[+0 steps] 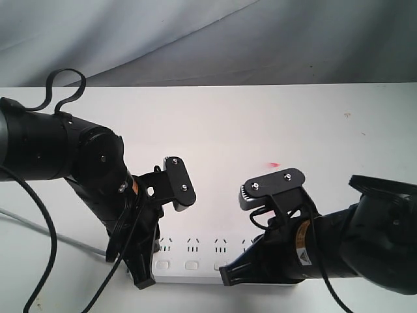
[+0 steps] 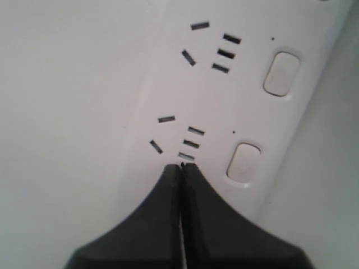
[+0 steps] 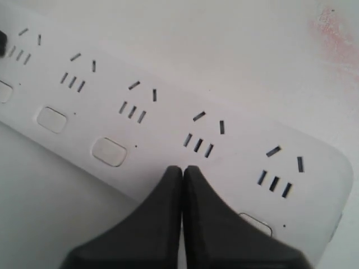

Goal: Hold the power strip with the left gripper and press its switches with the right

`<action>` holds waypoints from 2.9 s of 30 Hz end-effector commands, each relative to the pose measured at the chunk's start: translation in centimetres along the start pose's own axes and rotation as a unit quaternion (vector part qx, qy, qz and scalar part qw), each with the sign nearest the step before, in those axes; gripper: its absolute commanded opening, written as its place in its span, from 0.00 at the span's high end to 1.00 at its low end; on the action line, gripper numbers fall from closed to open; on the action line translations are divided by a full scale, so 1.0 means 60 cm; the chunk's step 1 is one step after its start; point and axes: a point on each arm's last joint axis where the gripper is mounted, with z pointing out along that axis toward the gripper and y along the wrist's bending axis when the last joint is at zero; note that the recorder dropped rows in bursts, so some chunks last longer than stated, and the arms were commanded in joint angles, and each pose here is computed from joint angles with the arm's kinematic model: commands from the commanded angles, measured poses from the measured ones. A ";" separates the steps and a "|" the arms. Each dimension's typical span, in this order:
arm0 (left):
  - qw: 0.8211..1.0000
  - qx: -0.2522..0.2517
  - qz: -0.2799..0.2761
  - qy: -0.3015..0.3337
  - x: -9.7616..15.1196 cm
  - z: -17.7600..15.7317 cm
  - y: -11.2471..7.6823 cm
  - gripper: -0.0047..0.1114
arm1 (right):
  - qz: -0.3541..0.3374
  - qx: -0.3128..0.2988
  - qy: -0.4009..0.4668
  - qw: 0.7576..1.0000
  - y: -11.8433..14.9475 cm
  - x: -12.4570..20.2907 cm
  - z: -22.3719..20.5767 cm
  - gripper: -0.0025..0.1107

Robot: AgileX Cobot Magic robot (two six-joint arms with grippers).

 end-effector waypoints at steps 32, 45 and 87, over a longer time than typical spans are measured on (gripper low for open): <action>1.000 0.007 0.000 0.012 0.002 0.010 -0.003 0.96 | -0.031 0.068 0.091 0.993 -0.015 0.038 0.043 0.98; 1.000 0.007 -0.001 0.012 0.002 0.010 -0.003 0.96 | -0.026 0.072 0.081 0.994 -0.015 0.036 0.042 0.98; 1.000 0.005 -0.007 0.010 0.002 0.010 -0.002 0.96 | 0.014 -0.045 -0.013 0.999 0.045 0.004 0.046 0.98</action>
